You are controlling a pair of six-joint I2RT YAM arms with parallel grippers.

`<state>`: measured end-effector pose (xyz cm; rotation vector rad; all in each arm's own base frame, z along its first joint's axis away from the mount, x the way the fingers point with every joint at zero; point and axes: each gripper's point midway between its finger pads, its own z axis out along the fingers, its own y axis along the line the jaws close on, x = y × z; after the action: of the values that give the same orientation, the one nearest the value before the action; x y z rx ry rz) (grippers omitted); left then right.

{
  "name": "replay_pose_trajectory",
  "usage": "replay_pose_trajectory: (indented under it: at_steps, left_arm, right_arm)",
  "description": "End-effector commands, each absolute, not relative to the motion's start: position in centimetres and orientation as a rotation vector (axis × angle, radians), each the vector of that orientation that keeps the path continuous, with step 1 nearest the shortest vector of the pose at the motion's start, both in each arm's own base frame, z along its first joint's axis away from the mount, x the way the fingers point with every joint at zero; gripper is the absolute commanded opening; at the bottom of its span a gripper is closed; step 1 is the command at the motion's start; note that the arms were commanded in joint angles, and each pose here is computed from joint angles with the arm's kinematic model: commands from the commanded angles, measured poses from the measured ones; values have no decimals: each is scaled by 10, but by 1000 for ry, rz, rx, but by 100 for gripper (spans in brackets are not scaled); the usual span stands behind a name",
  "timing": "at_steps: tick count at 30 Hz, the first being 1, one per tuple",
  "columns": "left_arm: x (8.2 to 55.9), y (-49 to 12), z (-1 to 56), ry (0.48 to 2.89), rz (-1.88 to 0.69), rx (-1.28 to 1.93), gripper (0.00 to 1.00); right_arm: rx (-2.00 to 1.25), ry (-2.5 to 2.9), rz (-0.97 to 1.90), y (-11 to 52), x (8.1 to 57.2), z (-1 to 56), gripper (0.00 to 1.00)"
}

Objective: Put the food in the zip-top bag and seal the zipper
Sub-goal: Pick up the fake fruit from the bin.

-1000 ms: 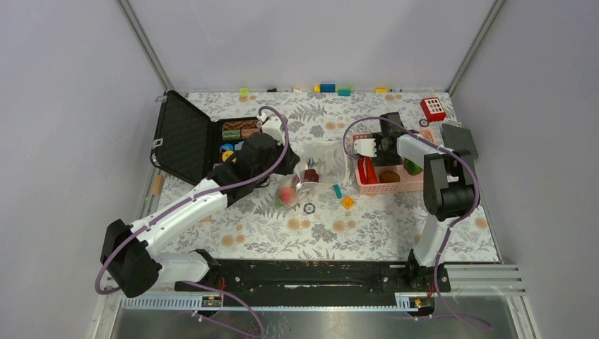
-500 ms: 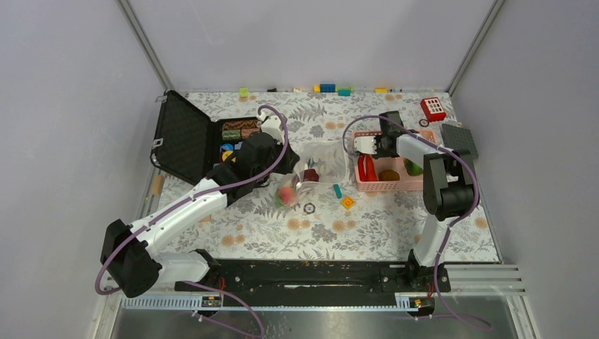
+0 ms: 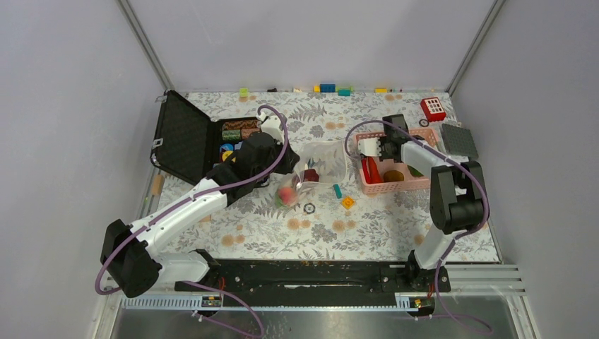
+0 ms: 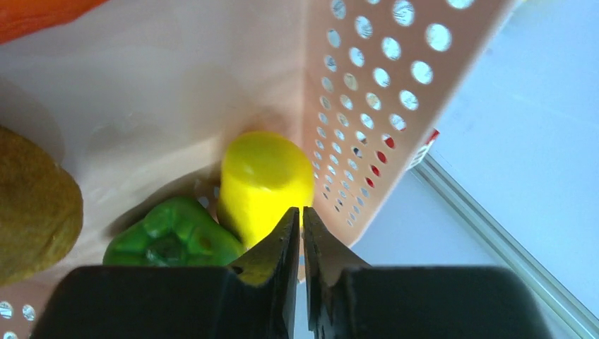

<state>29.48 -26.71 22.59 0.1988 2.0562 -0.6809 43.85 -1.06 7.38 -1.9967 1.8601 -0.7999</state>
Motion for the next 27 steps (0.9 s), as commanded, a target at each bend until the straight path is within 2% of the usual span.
replay_pose_trajectory:
  at_steps: [1,3,4,6,7,12,16,27]
  left_arm:
    - [298,-268,251,1993,-722,177,0]
    - [298,-268,251,1991,-721,176,0]
    - [297,-267,251,1990,-719,177,0]
    - [298,-266,251,1990,-715,176,0]
    - [298,-266,252,1988,-712,174,0]
    - [301,-263,249,1995,-683,169,0]
    - [303,-266,249,1993,-692,174,0]
    - [310,-273,246,2012,-705,184,0]
  right_arm:
    - [-1970,1809,-837,-3,433,108,13]
    - [-1963,1813,-830,-3,431,110,14]
    - [-1973,1821,-819,-3,429,110,19]
    - [-2001,1864,-778,-6,422,105,47]
    - [-2011,1887,-764,-7,420,102,55]
    - [-2054,1942,-749,-24,408,91,69]
    - [-2041,1959,-730,-33,411,89,72]
    - [-2020,1949,-719,-34,440,61,74]
